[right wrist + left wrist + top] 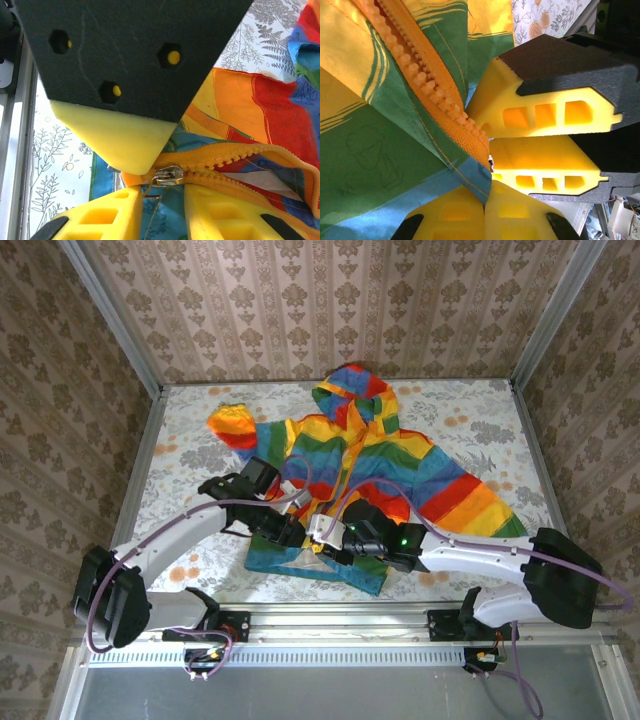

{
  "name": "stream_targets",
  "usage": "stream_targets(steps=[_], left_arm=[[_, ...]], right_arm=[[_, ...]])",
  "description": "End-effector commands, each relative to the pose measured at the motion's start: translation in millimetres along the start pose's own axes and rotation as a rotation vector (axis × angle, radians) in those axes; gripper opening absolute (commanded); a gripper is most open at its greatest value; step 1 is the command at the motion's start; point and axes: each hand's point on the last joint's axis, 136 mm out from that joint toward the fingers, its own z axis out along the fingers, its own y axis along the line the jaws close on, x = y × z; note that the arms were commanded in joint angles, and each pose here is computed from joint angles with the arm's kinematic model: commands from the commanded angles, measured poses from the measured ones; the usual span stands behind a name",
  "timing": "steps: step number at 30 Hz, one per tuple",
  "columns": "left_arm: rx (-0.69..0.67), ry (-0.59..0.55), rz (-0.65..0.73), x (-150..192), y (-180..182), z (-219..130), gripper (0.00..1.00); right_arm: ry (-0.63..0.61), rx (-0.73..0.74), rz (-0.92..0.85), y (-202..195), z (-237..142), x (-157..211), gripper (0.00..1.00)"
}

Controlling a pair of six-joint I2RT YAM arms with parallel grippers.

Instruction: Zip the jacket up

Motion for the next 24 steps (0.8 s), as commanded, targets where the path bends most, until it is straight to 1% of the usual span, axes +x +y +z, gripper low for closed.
stream_targets(steps=[1,4,9,11,14,17,19,22,23,24], left_arm=[[0.023,0.002,0.014,-3.6,-10.0,-5.8,0.0],[0.015,0.002,0.013,-4.3,-8.7,-5.8,0.0],[0.005,0.005,0.014,-6.2,-8.4,-6.6,0.0],[-0.001,0.012,0.011,-5.5,-6.9,-6.5,0.0],[-0.003,0.019,0.009,-4.9,-6.1,-5.8,0.0],[-0.005,0.02,0.009,-5.4,-6.1,-5.8,0.0],[-0.006,0.018,0.01,-5.7,-6.2,-6.1,0.0],[-0.006,0.019,0.007,-5.3,-5.9,-5.8,0.0],[-0.006,0.017,0.007,-5.8,-6.3,-6.1,0.0],[-0.006,0.017,0.008,-5.7,-6.7,-5.9,0.0]], right_arm=[[-0.053,0.044,-0.009,-9.3,0.7,-18.2,0.28],[-0.059,0.051,0.001,-10.3,0.2,-18.4,0.25],[-0.06,0.099,0.016,-16.6,-2.4,-12.7,0.08],[-0.066,0.109,0.018,-17.7,-4.4,-11.3,0.03],[-0.072,0.109,0.02,-17.2,-6.0,-11.1,0.02],[-0.071,0.113,0.025,-17.5,-5.9,-9.4,0.03],[-0.075,0.12,0.027,-18.2,-6.3,-8.8,0.08],[-0.084,0.11,0.025,-16.4,-6.3,-10.1,0.23],[-0.086,0.105,0.026,-15.6,-6.1,-10.9,0.27],[-0.09,0.101,0.026,-14.8,-5.7,-12.0,0.29]])
